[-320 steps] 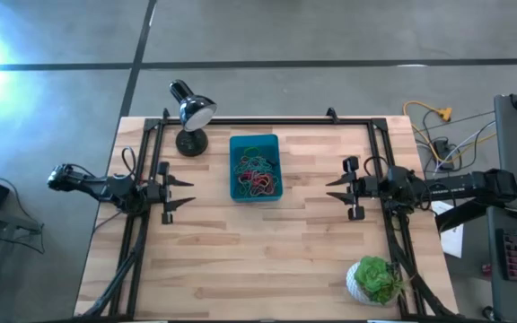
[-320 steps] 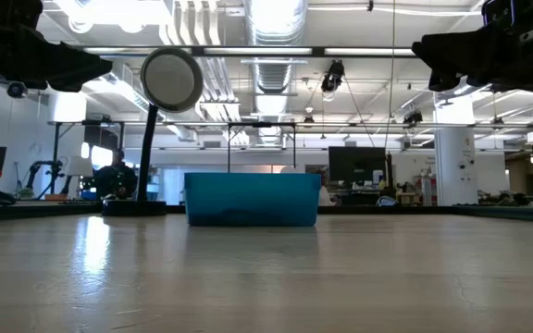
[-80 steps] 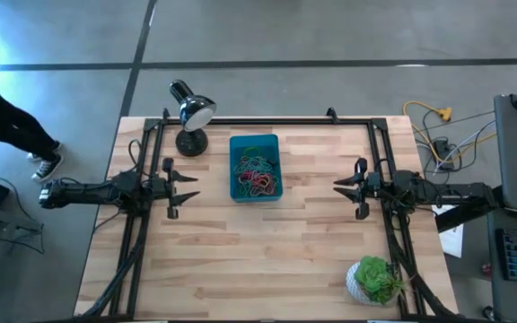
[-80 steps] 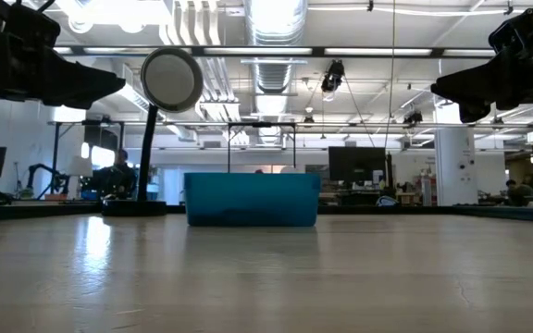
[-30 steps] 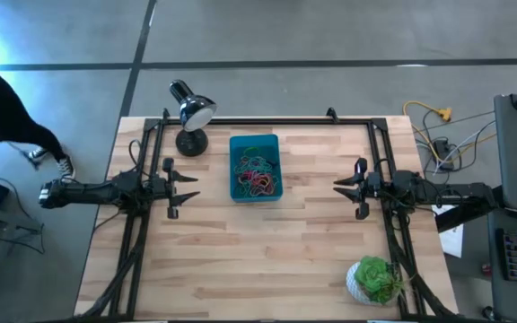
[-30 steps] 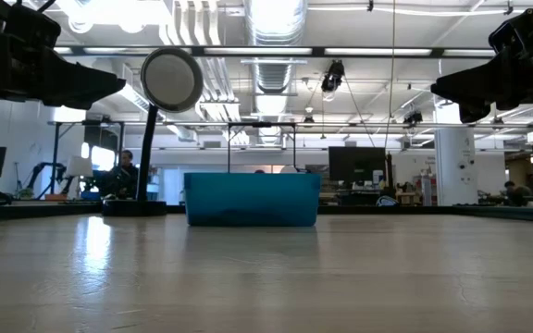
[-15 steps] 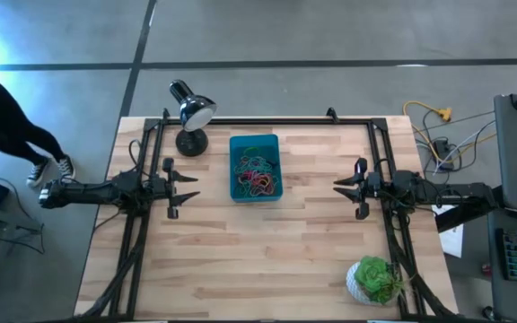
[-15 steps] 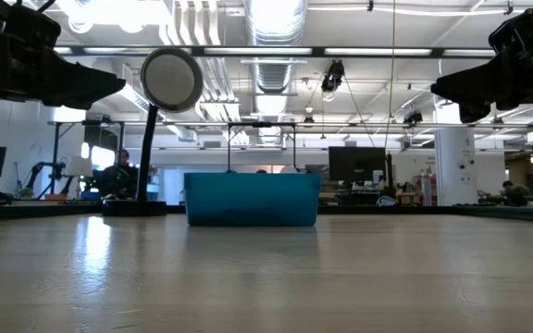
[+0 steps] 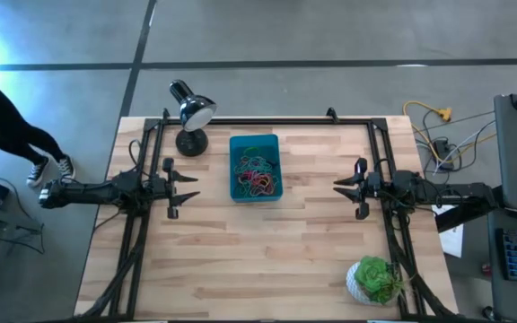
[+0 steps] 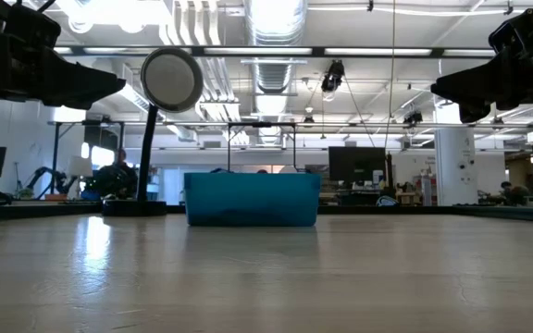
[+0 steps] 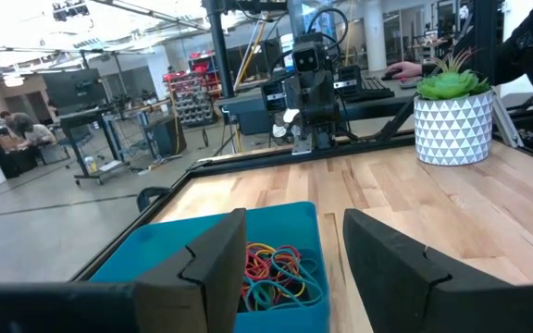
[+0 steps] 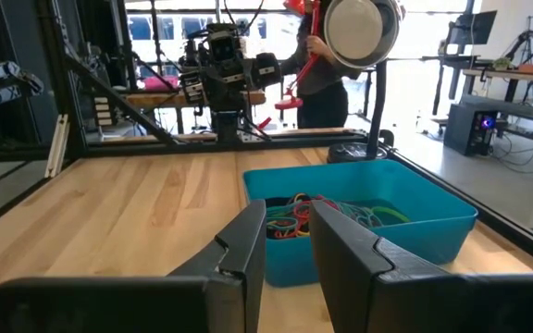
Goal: Pick and place rubber bands into bin
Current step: Return to Home Position
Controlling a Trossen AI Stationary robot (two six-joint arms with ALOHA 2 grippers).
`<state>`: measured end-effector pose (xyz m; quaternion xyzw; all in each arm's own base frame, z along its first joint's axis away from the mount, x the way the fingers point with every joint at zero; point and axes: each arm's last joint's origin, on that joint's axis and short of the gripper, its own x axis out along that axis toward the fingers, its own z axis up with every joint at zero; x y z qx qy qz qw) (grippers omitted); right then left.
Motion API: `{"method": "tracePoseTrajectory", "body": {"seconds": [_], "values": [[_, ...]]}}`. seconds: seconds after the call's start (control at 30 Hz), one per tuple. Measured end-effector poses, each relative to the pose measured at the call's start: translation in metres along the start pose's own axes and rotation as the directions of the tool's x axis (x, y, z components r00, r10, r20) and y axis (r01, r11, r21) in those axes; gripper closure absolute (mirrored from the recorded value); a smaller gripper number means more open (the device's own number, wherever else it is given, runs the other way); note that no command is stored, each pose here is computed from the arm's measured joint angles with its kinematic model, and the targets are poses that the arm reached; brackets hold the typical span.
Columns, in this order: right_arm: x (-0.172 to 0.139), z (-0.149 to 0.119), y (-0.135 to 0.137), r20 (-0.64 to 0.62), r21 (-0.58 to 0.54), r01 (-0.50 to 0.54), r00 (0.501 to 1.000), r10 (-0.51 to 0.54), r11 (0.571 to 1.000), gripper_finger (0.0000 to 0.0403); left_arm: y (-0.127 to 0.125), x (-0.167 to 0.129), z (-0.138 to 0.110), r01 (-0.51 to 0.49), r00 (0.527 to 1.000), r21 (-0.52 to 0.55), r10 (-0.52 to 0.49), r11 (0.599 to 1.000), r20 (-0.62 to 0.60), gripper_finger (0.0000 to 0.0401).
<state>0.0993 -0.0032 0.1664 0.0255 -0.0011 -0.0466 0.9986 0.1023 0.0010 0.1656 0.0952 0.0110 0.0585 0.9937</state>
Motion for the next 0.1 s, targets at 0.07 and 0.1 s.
{"method": "tracePoseTrajectory", "body": {"seconds": [0.07, 0.1], "values": [[0.0000, 0.0000, 0.0000, 0.000, -0.001, 0.000, 1.000, 0.000, 1.000, 0.0321, 0.0000, 0.0000, 0.0000, 0.000, 1.000, 0.000, 0.000, 1.000, 0.000, 0.0234], [0.0000, 0.0000, 0.0000, 0.000, 0.000, 0.000, 1.000, 0.000, 1.000, 0.0321, 0.0000, 0.0000, 0.0000, 0.000, 1.000, 0.000, 0.000, 1.000, 0.000, 0.0234]]}}
